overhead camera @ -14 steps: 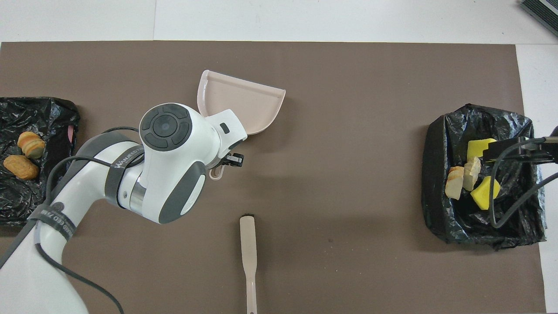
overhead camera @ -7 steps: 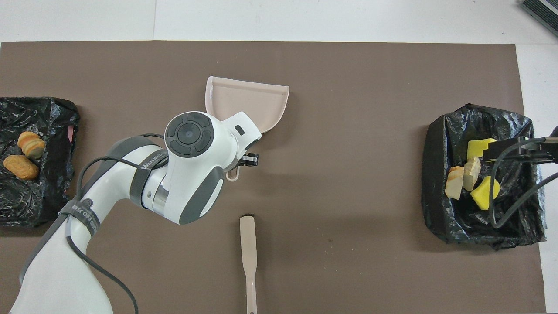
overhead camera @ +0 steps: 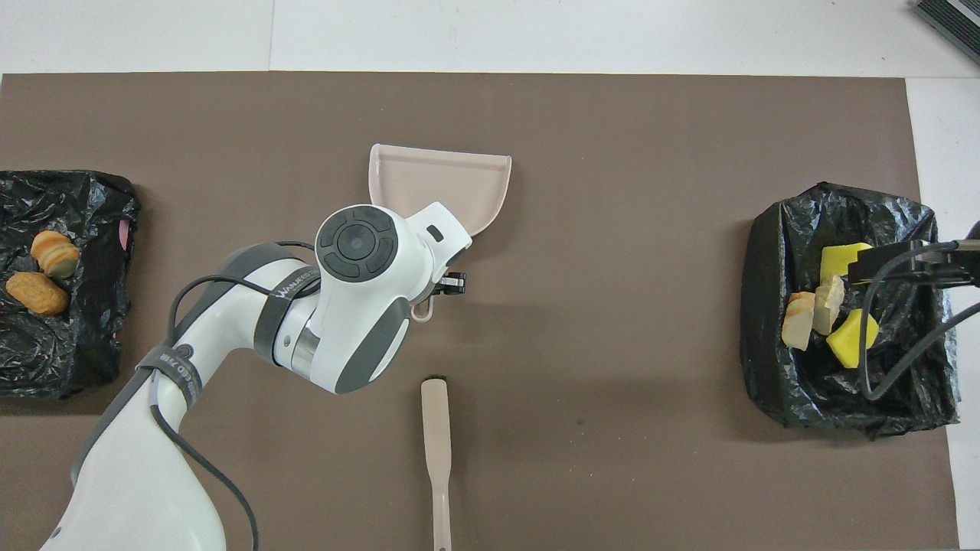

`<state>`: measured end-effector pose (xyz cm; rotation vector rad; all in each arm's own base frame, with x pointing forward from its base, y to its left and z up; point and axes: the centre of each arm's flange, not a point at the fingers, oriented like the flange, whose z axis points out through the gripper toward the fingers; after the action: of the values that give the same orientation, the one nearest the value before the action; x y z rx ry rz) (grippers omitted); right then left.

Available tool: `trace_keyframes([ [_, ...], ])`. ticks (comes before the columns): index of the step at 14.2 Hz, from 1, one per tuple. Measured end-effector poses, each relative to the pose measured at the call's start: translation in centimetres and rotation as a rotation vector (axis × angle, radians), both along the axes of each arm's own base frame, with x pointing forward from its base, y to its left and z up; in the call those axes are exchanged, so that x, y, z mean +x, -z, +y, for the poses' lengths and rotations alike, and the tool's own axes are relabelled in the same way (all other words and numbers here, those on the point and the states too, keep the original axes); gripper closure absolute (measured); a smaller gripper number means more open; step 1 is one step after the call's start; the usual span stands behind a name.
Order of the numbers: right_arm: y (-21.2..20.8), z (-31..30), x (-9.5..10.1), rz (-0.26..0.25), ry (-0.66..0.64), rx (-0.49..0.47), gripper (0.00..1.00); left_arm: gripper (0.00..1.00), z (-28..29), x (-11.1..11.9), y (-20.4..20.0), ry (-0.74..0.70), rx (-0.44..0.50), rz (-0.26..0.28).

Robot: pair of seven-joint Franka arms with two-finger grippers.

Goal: Sweep and dump trash in bin
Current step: 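Bring the empty dustpan back to the table center with the left gripper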

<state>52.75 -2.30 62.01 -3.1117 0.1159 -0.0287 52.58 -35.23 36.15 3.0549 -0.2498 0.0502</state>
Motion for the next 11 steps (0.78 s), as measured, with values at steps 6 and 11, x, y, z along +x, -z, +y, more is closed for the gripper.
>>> trace_keyframes([
  [6, 0.0, 0.0, 0.0, 0.0, 0.0, 0.0, 0.0, 0.6, -1.0, -0.2, 0.8, -0.025, -0.008, -0.007],
  [11, 0.0, 0.0, 0.0, 0.0, 0.0, 0.0, 0.0, 0.04, 0.9, 1.1, -1.3, -0.108, -0.008, -0.017],
])
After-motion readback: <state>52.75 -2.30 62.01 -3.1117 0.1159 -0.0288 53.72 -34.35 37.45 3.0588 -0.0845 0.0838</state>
